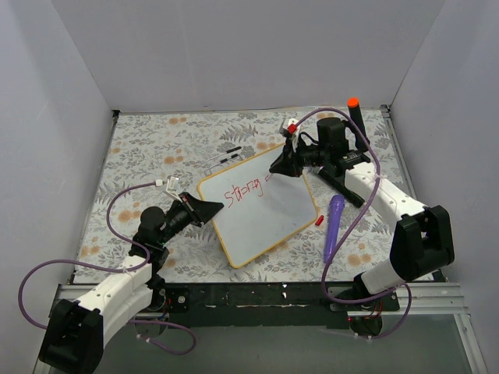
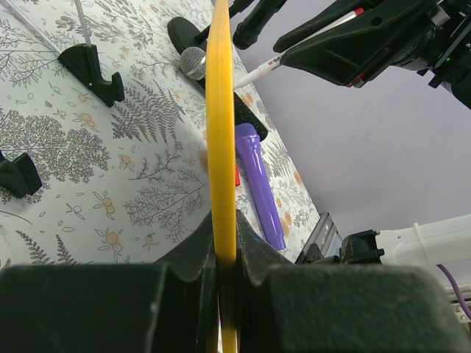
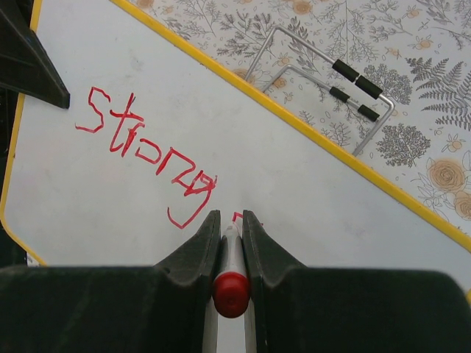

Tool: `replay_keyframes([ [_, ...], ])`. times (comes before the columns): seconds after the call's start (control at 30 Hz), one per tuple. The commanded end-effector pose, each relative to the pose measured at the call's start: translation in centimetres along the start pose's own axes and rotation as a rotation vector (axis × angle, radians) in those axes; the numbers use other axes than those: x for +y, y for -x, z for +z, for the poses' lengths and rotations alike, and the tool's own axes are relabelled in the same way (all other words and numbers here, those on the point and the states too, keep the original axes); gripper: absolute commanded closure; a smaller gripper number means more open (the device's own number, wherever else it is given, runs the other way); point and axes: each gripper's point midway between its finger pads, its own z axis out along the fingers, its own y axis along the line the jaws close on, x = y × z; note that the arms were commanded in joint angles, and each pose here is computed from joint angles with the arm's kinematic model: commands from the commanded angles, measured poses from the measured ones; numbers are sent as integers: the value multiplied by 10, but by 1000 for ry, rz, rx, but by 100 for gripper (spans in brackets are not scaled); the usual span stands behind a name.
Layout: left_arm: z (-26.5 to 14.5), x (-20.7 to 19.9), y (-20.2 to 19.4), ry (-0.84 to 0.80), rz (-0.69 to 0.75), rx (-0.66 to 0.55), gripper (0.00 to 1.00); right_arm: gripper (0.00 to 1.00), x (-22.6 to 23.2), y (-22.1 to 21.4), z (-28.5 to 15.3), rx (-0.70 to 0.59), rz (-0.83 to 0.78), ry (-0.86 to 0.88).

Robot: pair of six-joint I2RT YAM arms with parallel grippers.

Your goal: Write a sentence on the whiteboard

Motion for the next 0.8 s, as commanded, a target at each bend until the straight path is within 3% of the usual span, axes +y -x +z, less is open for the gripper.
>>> replay_keyframes([
  [0.0, 0, -20, 17, -79, 84, -63, 100, 99, 4, -2, -5, 16, -33, -8],
  [0.77, 0, -20, 15, -85, 83, -52, 100, 99, -24, 17, -9, -3, -53, -101],
])
